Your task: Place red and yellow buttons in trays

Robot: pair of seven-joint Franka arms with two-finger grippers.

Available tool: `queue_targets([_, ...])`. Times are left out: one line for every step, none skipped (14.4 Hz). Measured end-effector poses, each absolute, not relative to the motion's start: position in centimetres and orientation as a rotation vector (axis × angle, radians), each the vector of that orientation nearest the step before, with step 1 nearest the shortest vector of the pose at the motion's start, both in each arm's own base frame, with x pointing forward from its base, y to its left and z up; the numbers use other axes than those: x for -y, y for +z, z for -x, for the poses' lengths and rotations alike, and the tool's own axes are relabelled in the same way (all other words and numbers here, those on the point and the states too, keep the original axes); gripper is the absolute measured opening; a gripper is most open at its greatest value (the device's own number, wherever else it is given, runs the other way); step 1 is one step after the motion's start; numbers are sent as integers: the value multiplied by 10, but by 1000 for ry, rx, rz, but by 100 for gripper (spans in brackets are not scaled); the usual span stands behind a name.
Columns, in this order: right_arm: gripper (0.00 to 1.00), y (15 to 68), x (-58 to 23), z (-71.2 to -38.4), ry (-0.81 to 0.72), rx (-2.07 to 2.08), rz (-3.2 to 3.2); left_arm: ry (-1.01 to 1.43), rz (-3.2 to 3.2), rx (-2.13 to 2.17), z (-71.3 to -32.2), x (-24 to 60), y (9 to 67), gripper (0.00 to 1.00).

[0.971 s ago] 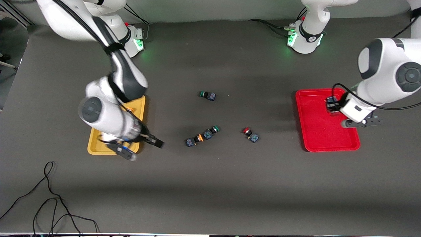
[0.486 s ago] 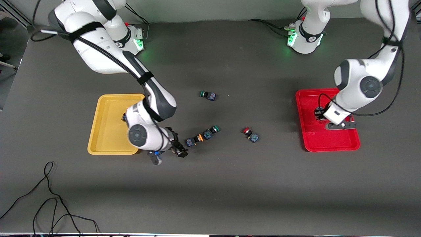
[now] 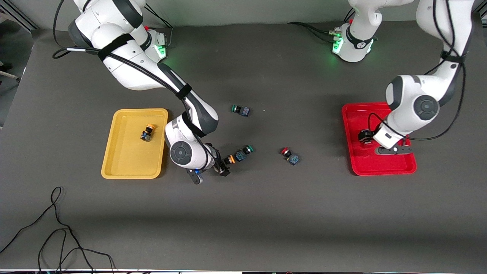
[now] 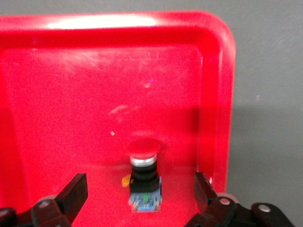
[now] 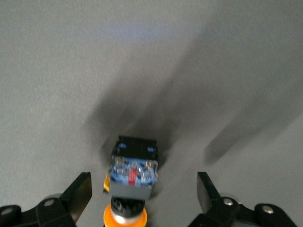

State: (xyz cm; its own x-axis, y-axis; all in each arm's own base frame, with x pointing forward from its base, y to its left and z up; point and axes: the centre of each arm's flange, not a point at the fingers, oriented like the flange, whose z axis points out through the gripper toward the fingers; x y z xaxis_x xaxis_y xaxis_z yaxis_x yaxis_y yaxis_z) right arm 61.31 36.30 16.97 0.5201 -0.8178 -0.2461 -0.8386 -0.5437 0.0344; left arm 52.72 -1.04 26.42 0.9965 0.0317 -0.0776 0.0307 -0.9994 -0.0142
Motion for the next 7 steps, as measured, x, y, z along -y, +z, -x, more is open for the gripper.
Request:
queue_targets([96, 166, -362, -613, 344, -1448, 2668, 141, 3121, 50, -535, 10, 291, 100])
queue_targets([90, 165, -362, -614, 335, -1443, 2673, 146, 3118, 48, -543, 12, 320, 100])
queue_targets([81, 164, -362, -614, 331, -1440, 2675, 138, 3117, 51, -551, 15, 346, 100])
queue_targets([70, 165, -362, -614, 328, -1439, 2675, 123, 3116, 72, -556, 22, 365, 100])
queue_targets([59, 166, -362, -615, 324, -1438, 2674, 102, 3115, 118, -561, 33, 379, 100])
queue_targets([48, 168, -362, -616, 320, -1436, 2673, 81, 3117, 186, -564, 51, 387, 100])
queue_targets([41, 172, -362, -617, 318, -1432, 2677, 66, 3121, 272, -566, 76, 391, 100])
